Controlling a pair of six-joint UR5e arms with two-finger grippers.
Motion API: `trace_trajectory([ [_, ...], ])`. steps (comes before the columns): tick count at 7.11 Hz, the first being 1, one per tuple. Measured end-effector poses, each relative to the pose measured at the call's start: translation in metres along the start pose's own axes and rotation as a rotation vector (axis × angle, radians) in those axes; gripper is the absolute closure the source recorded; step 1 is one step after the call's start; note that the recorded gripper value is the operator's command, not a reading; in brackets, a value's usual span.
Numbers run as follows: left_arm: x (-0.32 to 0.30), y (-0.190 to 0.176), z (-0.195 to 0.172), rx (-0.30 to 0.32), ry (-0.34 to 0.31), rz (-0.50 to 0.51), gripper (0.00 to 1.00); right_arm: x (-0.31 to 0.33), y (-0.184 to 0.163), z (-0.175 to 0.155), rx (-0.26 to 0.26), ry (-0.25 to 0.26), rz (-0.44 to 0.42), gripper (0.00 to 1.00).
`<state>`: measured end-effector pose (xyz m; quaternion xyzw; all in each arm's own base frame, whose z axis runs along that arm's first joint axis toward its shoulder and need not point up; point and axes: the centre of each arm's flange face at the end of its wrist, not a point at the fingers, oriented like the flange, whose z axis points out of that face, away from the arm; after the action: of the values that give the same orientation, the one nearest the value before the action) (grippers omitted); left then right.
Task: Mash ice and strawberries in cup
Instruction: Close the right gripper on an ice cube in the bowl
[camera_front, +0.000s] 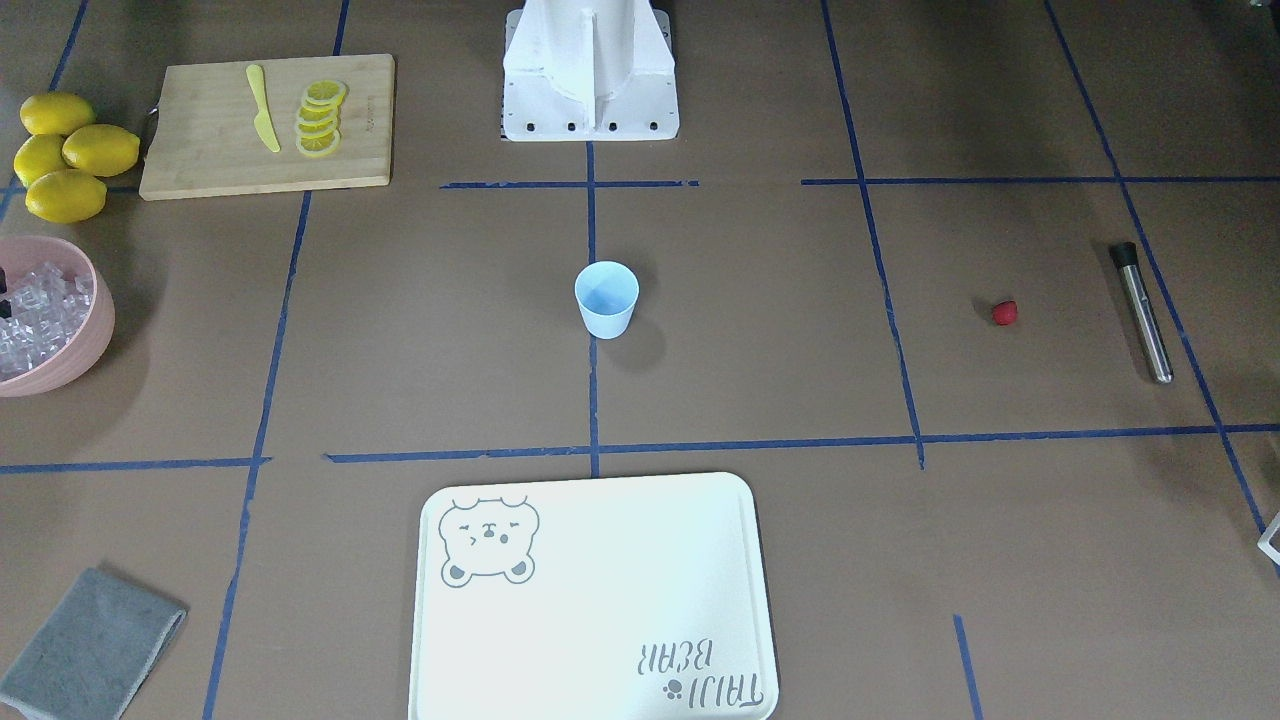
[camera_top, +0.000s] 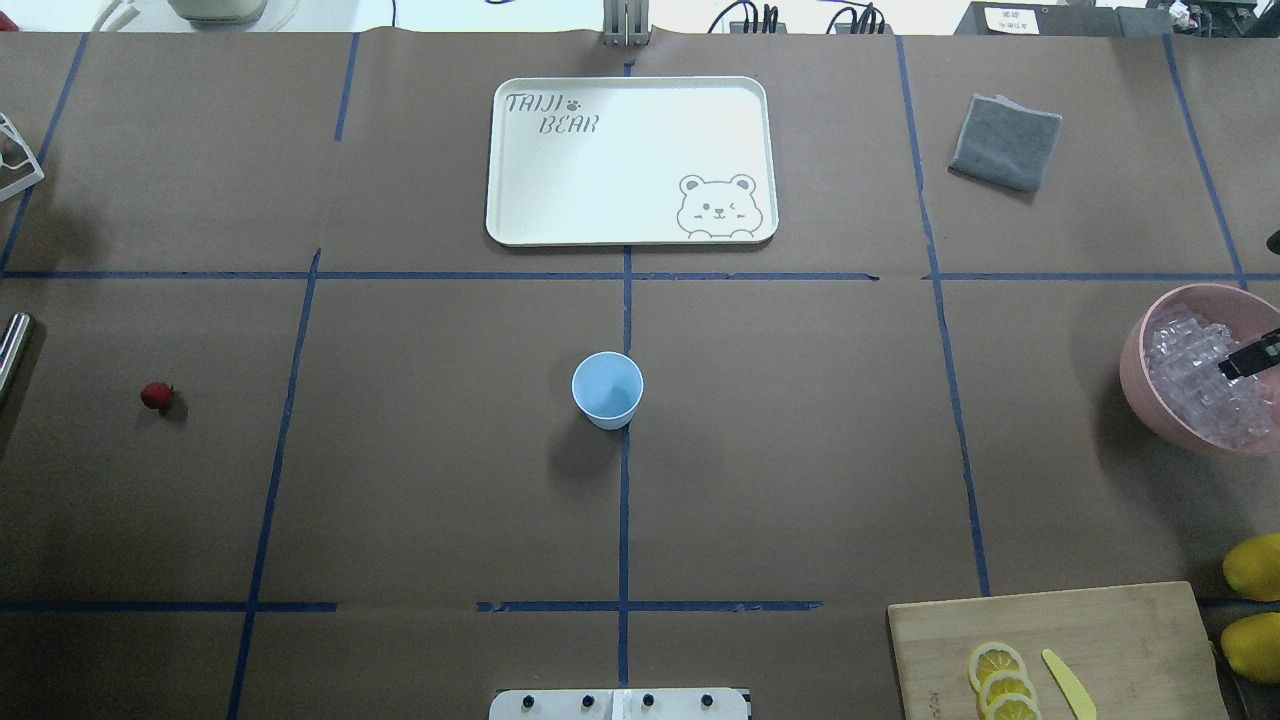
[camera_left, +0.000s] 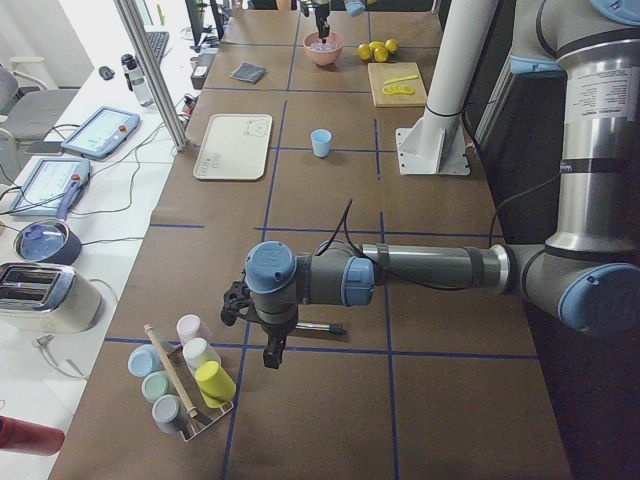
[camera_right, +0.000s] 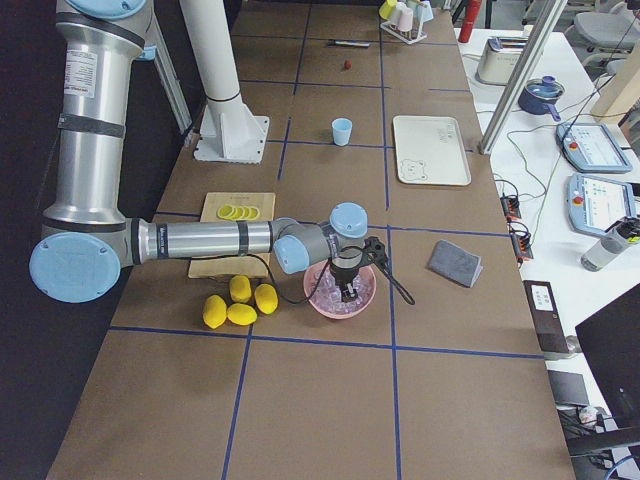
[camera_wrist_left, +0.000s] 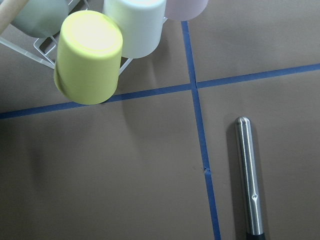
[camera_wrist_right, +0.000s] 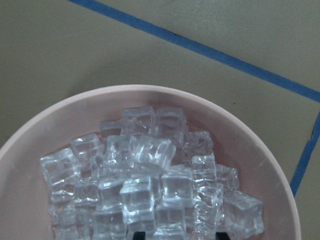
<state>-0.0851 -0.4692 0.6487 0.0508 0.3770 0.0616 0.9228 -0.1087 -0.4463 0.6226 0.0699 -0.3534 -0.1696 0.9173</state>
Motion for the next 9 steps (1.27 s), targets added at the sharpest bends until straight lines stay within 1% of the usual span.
trace_trajectory([
  [3, 0.0017, 0.0003, -0.0031, 0.006, -0.001, 0.002, 0.0, -0.0045, 0.0005, 0.0075, -0.016, -0.004, -0.01, 0.47],
  [6, 0.0033, 0.002, -0.005, 0.01, -0.002, 0.004, 0.0, -0.0052, 0.0003, 0.0083, -0.017, -0.005, -0.012, 0.47],
  [7, 0.0043, 0.0022, -0.0051, 0.011, 0.008, 0.003, 0.0, -0.0047, 0.0004, 0.0082, -0.017, -0.005, -0.012, 0.5],
  [8, 0.0056, 0.0024, -0.0051, 0.014, 0.025, 0.001, 0.0, -0.0041, 0.0006, 0.0083, -0.017, -0.005, -0.012, 0.57],
  [9, 0.0068, 0.0023, -0.0055, 0.016, 0.035, 0.0, 0.0, -0.0035, 0.0013, 0.0086, -0.018, -0.005, -0.011, 0.83],
])
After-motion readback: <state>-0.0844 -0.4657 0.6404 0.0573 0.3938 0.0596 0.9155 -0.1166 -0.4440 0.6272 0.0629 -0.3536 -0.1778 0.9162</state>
